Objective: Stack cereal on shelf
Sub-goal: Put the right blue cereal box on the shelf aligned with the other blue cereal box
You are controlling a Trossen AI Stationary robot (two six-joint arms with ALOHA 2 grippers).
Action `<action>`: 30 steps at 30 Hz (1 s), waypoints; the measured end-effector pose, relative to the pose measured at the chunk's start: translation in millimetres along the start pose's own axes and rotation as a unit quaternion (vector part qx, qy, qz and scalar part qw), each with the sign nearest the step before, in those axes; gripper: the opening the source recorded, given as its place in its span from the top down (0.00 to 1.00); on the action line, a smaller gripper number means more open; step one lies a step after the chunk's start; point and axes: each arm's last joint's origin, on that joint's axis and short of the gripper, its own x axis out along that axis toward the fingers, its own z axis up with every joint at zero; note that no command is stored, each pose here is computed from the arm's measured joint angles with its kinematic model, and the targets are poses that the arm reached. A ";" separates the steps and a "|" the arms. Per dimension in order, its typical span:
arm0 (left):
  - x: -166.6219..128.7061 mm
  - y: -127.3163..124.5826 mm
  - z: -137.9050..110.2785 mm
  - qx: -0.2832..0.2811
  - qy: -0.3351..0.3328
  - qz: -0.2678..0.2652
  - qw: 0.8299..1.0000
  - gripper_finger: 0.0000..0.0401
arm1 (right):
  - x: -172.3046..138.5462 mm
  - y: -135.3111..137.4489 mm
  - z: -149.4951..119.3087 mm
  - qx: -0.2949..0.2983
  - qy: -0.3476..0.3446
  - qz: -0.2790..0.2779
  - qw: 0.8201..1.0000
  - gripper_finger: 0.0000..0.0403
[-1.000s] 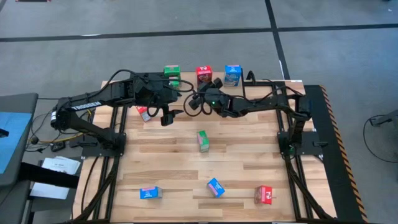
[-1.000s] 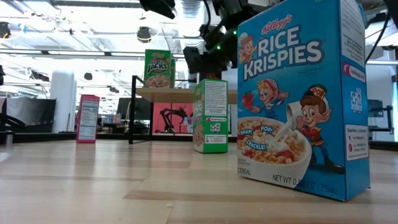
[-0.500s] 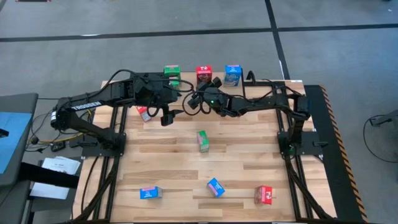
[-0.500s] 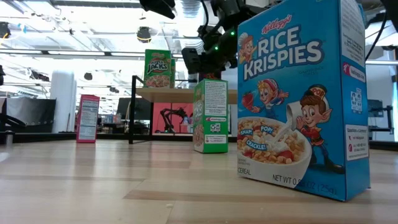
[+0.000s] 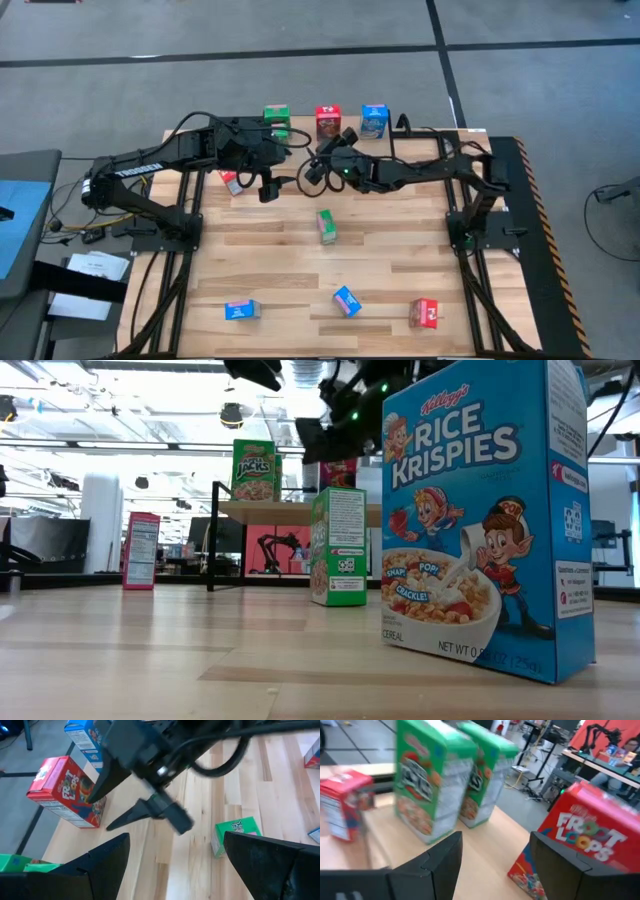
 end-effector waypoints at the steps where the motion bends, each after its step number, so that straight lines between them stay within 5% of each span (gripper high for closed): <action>1: 0.0 0.1 0.0 -0.004 0.000 0.000 1.000 0.22 | -5.4 0.0 4.0 0.003 -0.002 0.004 1.000 0.36; 17: -18.3 -8.5 -1.6 -0.035 -0.005 -0.018 0.999 0.22 | -99.5 -17.3 52.2 0.009 -0.011 0.075 0.997 0.36; 30: -50.1 -17.8 -11.5 -0.079 0.012 -0.044 0.996 0.22 | -165.8 -5.5 57.5 0.010 0.000 0.166 0.986 0.36</action>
